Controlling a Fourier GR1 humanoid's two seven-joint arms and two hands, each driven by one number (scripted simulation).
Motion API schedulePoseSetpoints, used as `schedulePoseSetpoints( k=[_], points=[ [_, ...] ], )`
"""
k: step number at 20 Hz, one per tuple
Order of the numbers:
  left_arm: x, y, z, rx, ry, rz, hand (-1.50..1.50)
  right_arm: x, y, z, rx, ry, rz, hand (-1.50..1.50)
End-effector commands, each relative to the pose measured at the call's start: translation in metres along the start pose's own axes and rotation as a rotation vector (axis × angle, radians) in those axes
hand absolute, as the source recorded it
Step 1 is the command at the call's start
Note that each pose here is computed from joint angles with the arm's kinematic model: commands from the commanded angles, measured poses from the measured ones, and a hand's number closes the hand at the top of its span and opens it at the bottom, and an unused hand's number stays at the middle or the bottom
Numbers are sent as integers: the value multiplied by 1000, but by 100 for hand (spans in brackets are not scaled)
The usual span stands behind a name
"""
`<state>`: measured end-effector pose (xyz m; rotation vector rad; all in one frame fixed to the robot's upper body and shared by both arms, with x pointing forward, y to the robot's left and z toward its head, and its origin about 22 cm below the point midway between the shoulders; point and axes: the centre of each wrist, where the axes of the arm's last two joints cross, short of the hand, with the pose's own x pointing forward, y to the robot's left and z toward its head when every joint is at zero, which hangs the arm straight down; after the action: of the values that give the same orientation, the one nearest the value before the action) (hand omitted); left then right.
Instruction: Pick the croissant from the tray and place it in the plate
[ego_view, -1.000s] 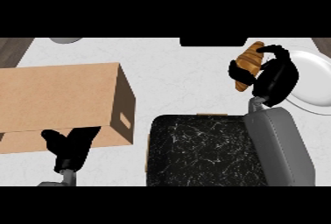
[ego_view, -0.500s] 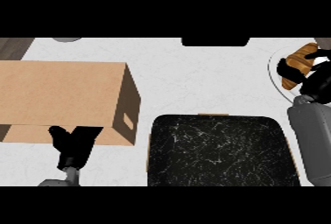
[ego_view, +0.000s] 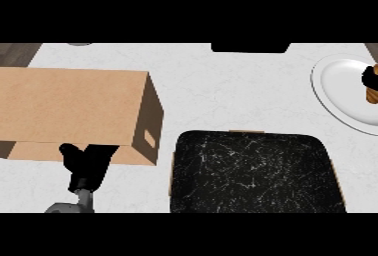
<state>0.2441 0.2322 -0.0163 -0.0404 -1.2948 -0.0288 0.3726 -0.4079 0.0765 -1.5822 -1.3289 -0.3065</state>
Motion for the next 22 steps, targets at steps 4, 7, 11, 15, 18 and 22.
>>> schedulePoseSetpoints(
  k=[4,7,11,15,18,22],
  points=[
    [-3,-5,-5,-17,56,-26,0,-53,-9,-17,181,188,185,-150],
    [-15,-19,-1,-29,76,-12,0,-60,-18,-30,309,214,164,-150],
    [-12,-3,-1,-26,74,-13,0,-75,-21,-24,356,171,70,-150],
    [-10,-14,-1,-27,77,-7,0,-65,-16,-25,317,114,-96,-150],
    [-14,-3,7,0,82,-24,0,-52,-16,-32,190,131,-228,-150],
    [-14,-3,-1,3,79,-19,0,-66,-26,-39,147,162,-318,-150]
  ],
)
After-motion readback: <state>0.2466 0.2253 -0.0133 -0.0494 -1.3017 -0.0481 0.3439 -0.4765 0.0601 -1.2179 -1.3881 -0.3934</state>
